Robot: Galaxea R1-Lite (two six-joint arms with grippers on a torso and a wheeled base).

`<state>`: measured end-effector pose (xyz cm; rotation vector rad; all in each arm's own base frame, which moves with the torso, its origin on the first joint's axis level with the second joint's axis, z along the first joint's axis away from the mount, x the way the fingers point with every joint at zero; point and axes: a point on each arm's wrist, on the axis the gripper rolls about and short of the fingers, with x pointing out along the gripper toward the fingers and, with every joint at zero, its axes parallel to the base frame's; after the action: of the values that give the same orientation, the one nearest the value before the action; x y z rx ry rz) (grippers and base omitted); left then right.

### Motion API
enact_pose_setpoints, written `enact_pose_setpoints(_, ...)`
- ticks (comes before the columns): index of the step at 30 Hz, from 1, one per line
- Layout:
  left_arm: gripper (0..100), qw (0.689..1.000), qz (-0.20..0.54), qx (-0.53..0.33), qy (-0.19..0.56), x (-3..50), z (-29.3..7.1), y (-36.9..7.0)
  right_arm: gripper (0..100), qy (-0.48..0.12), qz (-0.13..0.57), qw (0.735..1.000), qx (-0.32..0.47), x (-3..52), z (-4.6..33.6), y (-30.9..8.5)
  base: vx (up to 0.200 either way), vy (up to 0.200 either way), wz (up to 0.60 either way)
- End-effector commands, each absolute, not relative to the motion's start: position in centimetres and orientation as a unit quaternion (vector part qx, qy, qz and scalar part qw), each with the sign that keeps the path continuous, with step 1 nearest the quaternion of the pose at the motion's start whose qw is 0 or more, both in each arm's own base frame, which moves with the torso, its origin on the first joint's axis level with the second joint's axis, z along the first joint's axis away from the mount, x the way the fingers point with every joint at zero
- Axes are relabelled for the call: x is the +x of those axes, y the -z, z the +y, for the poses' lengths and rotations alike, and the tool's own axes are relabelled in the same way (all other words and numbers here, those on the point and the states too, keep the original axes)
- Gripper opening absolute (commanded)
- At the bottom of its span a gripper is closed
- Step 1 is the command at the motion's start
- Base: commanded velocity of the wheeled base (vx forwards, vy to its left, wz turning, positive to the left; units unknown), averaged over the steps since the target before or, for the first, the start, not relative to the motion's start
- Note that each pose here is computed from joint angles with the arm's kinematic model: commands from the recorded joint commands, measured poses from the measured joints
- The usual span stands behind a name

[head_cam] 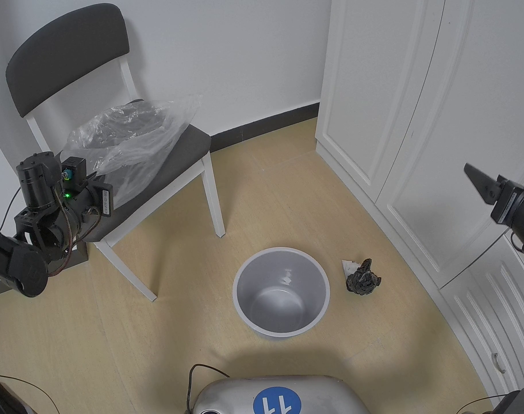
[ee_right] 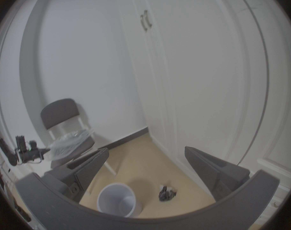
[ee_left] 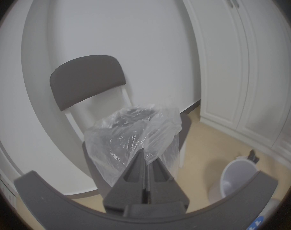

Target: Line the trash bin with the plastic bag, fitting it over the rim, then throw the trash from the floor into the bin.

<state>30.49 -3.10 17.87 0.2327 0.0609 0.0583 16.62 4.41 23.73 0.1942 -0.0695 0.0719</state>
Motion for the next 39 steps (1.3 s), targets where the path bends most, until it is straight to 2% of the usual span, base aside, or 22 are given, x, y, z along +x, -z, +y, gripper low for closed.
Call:
enact_pose_setpoints(1,0,0.997,-0.009,0.077,0.022,26.7,-5.6,-20.1,100,-0.088,0.014,0.993,0.083,17.4,6.8,-23.5,0.000,0.000,0.00)
enact_pose_setpoints(5,0,0.997,-0.013,0.056,0.044,24.9,-6.6,-20.2,100,-0.100,0.025,0.991,0.088,17.5,7.3,-23.5,0.000,0.000,0.00)
enact_pose_setpoints(10,0,0.996,-0.023,0.019,0.079,22.5,-8.0,-20.7,100,-0.127,0.022,0.980,0.154,18.9,8.5,-23.6,0.000,0.000,0.00)
enact_pose_setpoints(12,0,0.997,-0.024,0.019,0.075,22.4,-8.2,-20.7,100,-0.123,0.026,0.980,0.152,19.0,8.5,-23.2,0.000,0.000,0.00)
enact_pose_setpoints(15,0,0.998,-0.015,0.019,0.063,22.2,-8.4,-20.2,100,-0.084,0.039,0.991,0.098,20.0,7.8,-22.1,0.000,0.000,0.00)
enact_pose_setpoints(17,0,0.998,-0.001,0.010,0.064,22.0,-8.3,-19.4,100,-0.023,0.050,0.998,0.015,20.4,6.3,-20.7,0.000,0.000,0.00)
enact_pose_setpoints(19,0,0.998,-0.002,0.003,0.067,22.1,-8.4,-19.5,100,0.010,0.059,0.998,-0.014,20.4,5.2,-20.2,0.000,0.000,0.00)
enact_pose_setpoints(21,0,0.997,-0.003,0.002,0.073,22.2,-8.7,-19.6,100,0.035,0.050,0.998,-0.010,20.7,4.2,-20.7,0.000,0.000,0.00)
enact_pose_setpoints(30,0,0.995,-0.014,-0.004,0.100,21.6,-9.9,-20.2,100,0.041,0.058,0.997,0.003,21.3,4.2,-20.7,0.000,0.000,0.00)
enact_pose_setpoints(32,0,0.995,-0.016,-0.006,0.100,21.5,-9.8,-20.3,100,0.068,0.071,0.995,-0.014,21.5,3.3,-20.3,0.000,0.000,0.00)
enact_pose_setpoints(34,0,0.995,-0.016,-0.006,0.100,21.5,-9.8,-20.3,100,0.068,0.071,0.995,-0.014,21.5,3.3,-20.3,0.000,0.000,0.00)
enact_pose_setpoints(35,0,0.995,-0.016,-0.006,0.100,21.6,-9.9,-20.3,100,0.096,0.082,0.991,-0.035,21.3,2.2,-19.8,0.000,0.000,0.00)
enact_pose_setpoints(39,0,0.995,-0.018,-0.007,0.103,21.5,-10.0,-20.4,100,0.122,0.109,0.982,-0.091,19.9,1.1,-18.4,0.000,0.000,0.00)
